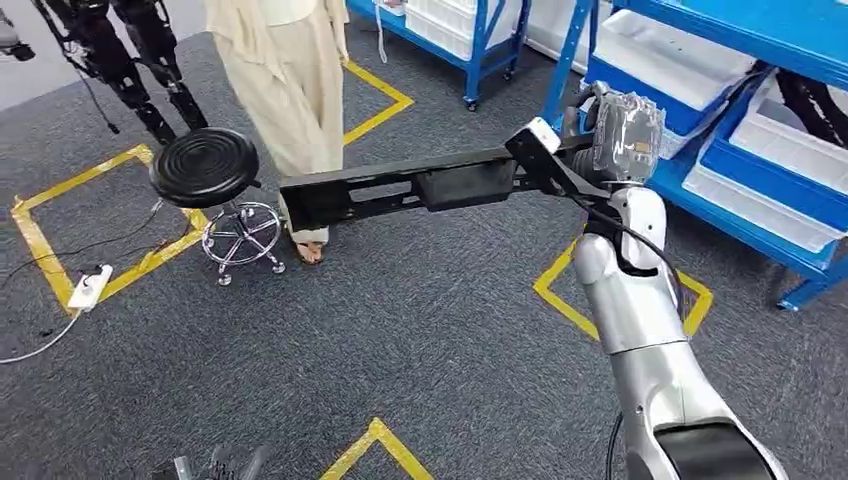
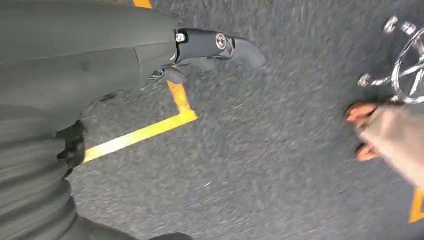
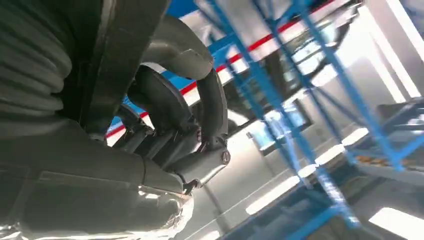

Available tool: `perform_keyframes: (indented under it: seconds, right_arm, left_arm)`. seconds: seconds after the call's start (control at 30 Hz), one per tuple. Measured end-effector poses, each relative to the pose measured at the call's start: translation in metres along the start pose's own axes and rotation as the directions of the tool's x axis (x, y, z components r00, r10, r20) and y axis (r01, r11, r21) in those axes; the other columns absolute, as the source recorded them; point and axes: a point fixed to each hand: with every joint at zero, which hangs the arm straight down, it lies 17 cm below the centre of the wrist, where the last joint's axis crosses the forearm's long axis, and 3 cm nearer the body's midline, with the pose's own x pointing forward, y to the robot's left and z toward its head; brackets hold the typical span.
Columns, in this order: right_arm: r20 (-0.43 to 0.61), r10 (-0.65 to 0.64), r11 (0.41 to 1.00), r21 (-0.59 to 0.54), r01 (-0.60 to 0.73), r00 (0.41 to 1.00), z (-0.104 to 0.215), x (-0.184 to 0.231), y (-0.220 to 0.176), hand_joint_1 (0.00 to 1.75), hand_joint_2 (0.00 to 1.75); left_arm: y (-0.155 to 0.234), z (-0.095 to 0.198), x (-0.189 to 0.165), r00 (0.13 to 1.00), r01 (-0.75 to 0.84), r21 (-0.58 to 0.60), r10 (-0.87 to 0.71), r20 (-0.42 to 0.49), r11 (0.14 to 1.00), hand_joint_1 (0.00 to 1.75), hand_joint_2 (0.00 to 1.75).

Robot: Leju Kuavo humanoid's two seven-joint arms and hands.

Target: Take the parts from the cabinet and place them on the table.

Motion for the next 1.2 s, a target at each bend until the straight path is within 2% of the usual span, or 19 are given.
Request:
perform_keyframes:
  seconds: [0.13, 0.27, 0.43, 0.63, 0.83, 1.03, 1.2]
  right_arm:
    - [-0.001, -0.005, 1.0, 0.006, 0.005, 1.0, 0.002, 0.001, 0.003, 1.75, 1.75]
    - [-0.007, -0.082, 0.997, -0.011, 0.082, 0.997, 0.0, 0.006, 0.001, 1.75, 1.75]
    - [-0.015, -0.15, 0.989, 0.016, 0.15, 0.989, 0.009, 0.012, 0.014, 1.75, 1.75]
    - [-0.012, -0.169, 0.985, 0.036, 0.17, 0.985, 0.016, 0.014, 0.026, 1.75, 1.75]
    - [-0.065, -0.087, 0.996, 0.02, 0.089, 0.994, 0.017, 0.0, 0.013, 1.75, 1.75]
    - [-0.078, -0.074, 0.997, 0.008, 0.074, 0.994, 0.025, -0.008, 0.005, 1.75, 1.75]
    - [-0.11, -0.031, 0.998, 0.045, 0.036, 0.993, 0.05, -0.028, 0.014, 1.75, 1.75]
  left_arm:
    - [0.003, 0.002, -0.002, 1.0, -0.009, 0.008, 0.009, -0.003, 1.0, 0.0, 1.75]
    - [0.012, 0.004, -0.003, 1.0, -0.012, 0.036, 0.012, -0.002, 0.999, 0.0, 1.75]
    - [0.054, 0.017, -0.015, 0.999, 0.016, 0.13, -0.012, -0.032, 0.991, 0.0, 1.75]
    - [0.069, 0.023, -0.02, 0.999, 0.019, 0.175, -0.011, -0.044, 0.984, 0.0, 1.75]
    - [0.022, -0.001, -0.003, 1.0, 0.023, 0.072, -0.022, -0.02, 0.997, 0.0, 1.75]
    - [-0.001, -0.01, 0.009, 1.0, 0.016, 0.018, -0.016, 0.009, 1.0, 0.0, 1.75]
    - [-0.017, -0.01, 0.005, 1.0, 0.019, -0.03, -0.02, -0.015, 0.999, 0.0, 1.75]
